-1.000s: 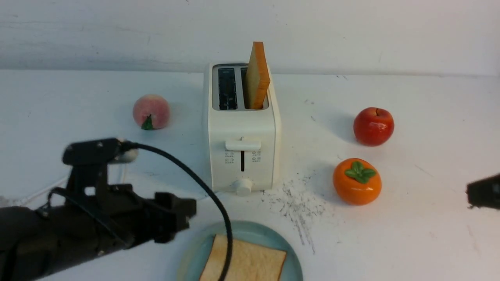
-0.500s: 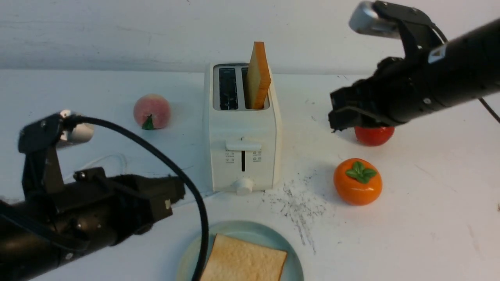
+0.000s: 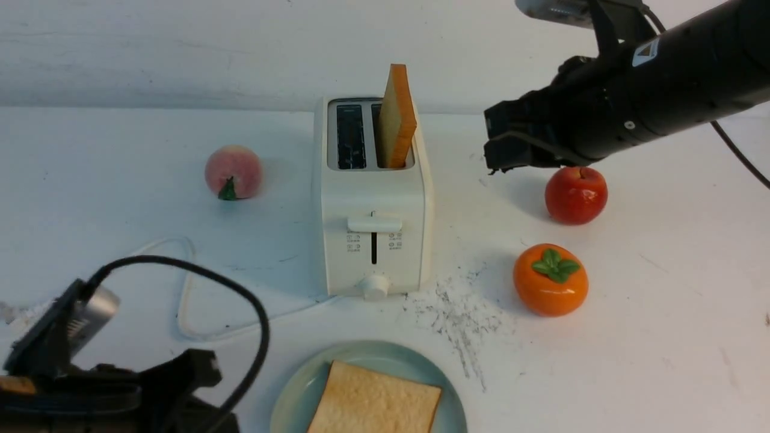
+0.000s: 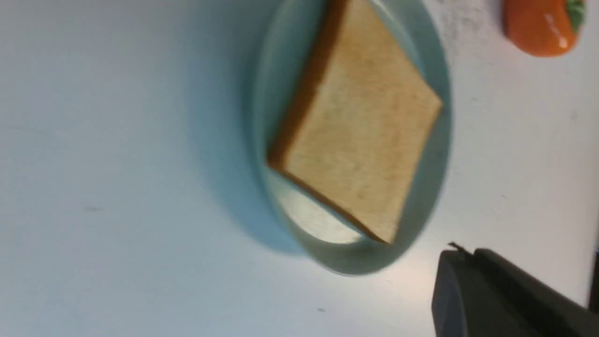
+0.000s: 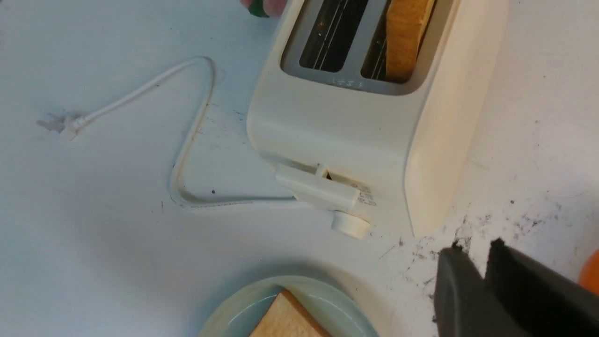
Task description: Take toasted bread from bread machine on white table place on plate.
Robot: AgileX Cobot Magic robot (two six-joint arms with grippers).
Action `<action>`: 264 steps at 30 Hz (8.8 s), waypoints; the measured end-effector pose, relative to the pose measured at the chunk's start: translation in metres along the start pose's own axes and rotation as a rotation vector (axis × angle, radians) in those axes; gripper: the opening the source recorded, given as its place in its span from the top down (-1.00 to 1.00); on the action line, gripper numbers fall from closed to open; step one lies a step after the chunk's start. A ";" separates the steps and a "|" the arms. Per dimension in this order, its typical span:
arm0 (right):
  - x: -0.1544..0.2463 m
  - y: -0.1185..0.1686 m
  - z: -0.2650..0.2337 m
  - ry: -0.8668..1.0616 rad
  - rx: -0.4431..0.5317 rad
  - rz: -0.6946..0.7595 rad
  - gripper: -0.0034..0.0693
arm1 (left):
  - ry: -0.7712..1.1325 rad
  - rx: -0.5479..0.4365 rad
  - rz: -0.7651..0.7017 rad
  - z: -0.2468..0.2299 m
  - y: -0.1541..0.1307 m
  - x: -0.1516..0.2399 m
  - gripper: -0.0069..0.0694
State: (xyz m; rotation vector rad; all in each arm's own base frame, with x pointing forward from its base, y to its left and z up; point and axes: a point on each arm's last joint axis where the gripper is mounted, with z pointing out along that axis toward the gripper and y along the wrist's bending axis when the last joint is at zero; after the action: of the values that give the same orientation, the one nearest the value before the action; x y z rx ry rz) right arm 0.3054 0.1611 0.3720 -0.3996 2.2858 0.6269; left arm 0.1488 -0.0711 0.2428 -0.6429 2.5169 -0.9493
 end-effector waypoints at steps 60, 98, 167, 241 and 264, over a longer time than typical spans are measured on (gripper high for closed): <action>-0.011 0.053 -0.047 0.213 -0.402 -0.295 0.60 | -0.357 -0.112 0.505 -0.106 -0.013 0.004 0.86; 0.089 -0.017 0.126 0.575 -0.405 -0.189 -0.62 | -0.312 -0.165 0.567 -0.105 -0.008 0.007 0.86; 0.222 -0.017 -0.229 -0.916 0.272 -0.217 0.84 | -0.431 -0.071 0.583 -0.107 -0.020 0.000 0.82; 0.220 -0.004 -0.230 -0.966 0.092 -0.198 0.61 | -0.709 -0.077 0.719 -0.027 0.118 0.062 0.69; 0.333 -0.085 -0.109 -0.490 0.607 -0.008 0.54 | -0.707 -0.080 0.720 -0.027 0.119 0.062 0.63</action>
State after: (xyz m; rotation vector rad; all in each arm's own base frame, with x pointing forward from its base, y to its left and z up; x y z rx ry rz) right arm 0.0522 -0.0024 0.1741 0.0420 1.8731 -0.0040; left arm 0.0512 -0.0112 0.1688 -0.0297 1.8991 -0.2785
